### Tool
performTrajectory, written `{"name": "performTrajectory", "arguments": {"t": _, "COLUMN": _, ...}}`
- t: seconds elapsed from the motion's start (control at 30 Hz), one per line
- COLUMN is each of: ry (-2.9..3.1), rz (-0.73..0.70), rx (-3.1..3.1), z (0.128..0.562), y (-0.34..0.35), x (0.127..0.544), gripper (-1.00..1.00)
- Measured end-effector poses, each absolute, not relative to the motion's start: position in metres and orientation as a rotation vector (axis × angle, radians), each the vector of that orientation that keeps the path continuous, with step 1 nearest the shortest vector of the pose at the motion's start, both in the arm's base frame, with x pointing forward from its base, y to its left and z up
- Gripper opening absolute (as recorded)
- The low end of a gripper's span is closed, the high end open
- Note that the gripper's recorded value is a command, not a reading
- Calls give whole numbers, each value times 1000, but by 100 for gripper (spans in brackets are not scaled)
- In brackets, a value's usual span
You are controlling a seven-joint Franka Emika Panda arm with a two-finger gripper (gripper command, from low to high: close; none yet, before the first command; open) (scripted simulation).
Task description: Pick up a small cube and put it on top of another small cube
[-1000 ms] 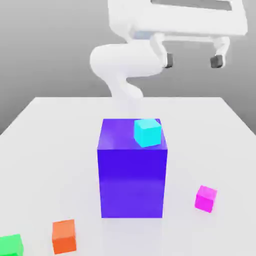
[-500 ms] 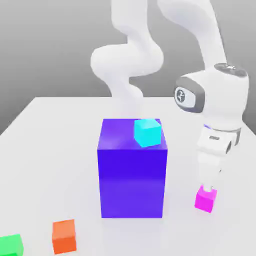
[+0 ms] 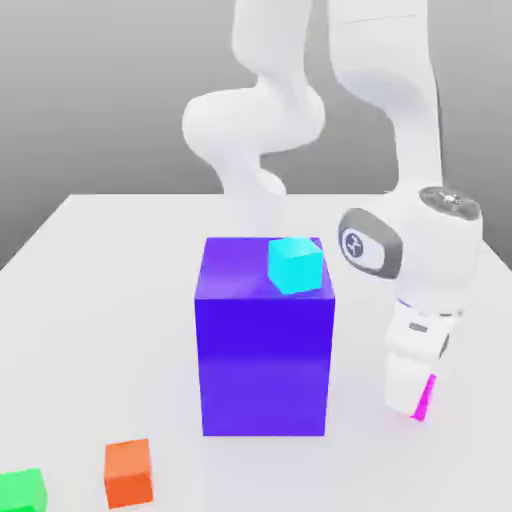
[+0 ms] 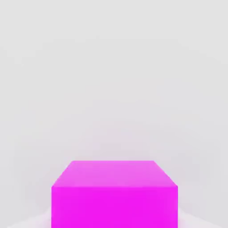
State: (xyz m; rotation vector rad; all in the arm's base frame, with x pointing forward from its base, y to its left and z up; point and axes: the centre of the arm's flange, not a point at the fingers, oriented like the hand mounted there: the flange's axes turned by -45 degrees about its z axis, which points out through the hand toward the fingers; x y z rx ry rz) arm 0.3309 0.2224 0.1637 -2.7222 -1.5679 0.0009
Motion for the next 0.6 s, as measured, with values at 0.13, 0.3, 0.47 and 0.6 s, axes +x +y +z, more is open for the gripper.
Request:
{"name": "performTrajectory", "arguments": {"t": 0.13, "ry": -1529, "rz": 3, "rx": -2733, "z": 194, "y": 220, "x": 338, "gripper": -100}}
{"name": "performTrajectory", "arguments": {"t": 0.3, "ry": -1108, "rz": 19, "rx": -2887, "z": 207, "y": 155, "x": 417, "gripper": -100}}
{"name": "performTrajectory", "arguments": {"t": 0.47, "ry": -609, "rz": 25, "rx": -3022, "z": 213, "y": 36, "x": 485, "gripper": -100}}
{"name": "performTrajectory", "arguments": {"t": 0.6, "ry": -262, "rz": 20, "rx": -3075, "z": 220, "y": -63, "x": 508, "gripper": -100}}
